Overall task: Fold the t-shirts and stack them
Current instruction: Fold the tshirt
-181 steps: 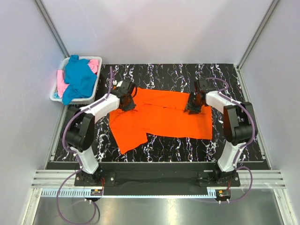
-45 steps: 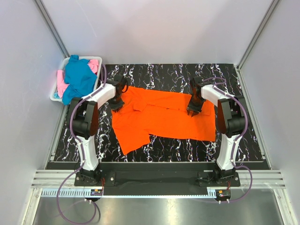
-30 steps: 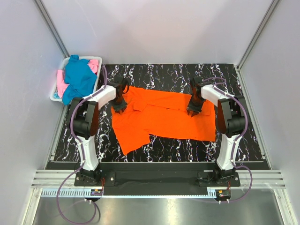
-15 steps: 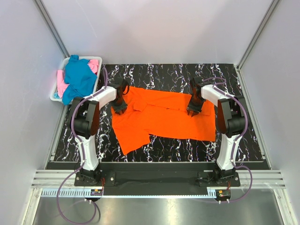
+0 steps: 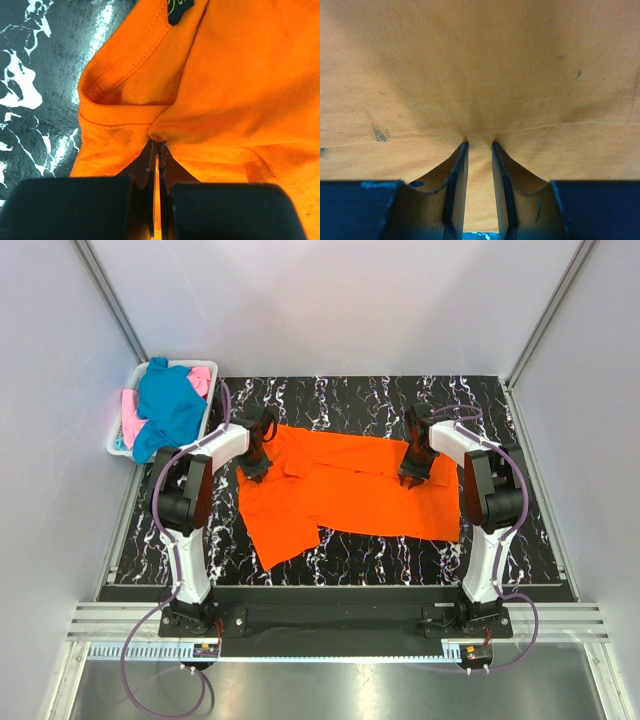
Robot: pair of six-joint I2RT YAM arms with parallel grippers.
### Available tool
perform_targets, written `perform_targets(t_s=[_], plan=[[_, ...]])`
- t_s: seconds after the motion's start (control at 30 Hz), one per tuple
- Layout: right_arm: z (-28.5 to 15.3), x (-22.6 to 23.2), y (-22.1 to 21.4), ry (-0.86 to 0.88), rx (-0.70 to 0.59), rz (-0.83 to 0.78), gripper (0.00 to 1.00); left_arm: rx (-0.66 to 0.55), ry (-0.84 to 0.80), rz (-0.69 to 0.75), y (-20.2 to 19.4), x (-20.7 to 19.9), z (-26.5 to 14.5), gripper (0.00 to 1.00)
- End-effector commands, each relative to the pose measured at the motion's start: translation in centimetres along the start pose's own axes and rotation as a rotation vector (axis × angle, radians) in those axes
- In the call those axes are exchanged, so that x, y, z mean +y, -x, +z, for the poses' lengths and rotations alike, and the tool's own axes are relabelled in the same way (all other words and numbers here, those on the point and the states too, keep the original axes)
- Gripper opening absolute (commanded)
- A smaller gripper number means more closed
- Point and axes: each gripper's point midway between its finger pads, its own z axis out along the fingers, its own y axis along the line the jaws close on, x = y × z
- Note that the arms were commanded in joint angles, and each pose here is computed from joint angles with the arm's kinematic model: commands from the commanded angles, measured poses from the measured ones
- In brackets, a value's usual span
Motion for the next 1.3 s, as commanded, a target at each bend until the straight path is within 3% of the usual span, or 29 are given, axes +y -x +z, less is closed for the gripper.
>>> perform_targets(t_s=[0.0,0.2,0.63,0.73,0.83,0.87,1.0,1.27], plan=[[1.9,-1.7,-1.4,-0.083,0.042,-0.008,0.33,-0.070,0.050,-0.011,1.5,1.2,-1.4,0.00],[1.6,-1.6,-1.1,-0.079,0.031,-0.006,0.33,-0.137,0.118,-0.056,2.8,2.7,-3.0,0.00],[2.0,-2.0,-1.5,-0.099,0.039,0.004,0.32,-0.097,0.207,-0.064,1.6,4.1,-1.7,0.00],[1.8,-2.1,-1.4,-0.098,0.033,0.001,0.32,-0.097,0.196,-0.055,1.7,3.8,-1.9,0.19],[1.3,-2.3,-1.3,-0.101,0.017,0.000,0.34,-0.127,0.184,-0.069,2.3,3.8,-2.8,0.31],[0.8,-2.3,-1.1,-0.097,0.004,0.001,0.36,-0.140,0.179,-0.074,2.5,3.9,-3.2,0.41],[-0.6,-2.3,-0.5,-0.089,-0.042,0.003,0.40,-0.199,0.159,-0.108,3.5,4.2,-5.0,0.48],[-4.1,-3.3,-0.2,-0.068,-0.145,0.027,0.47,-0.236,0.050,-0.166,2.4,5.0,-8.9,0.49]])
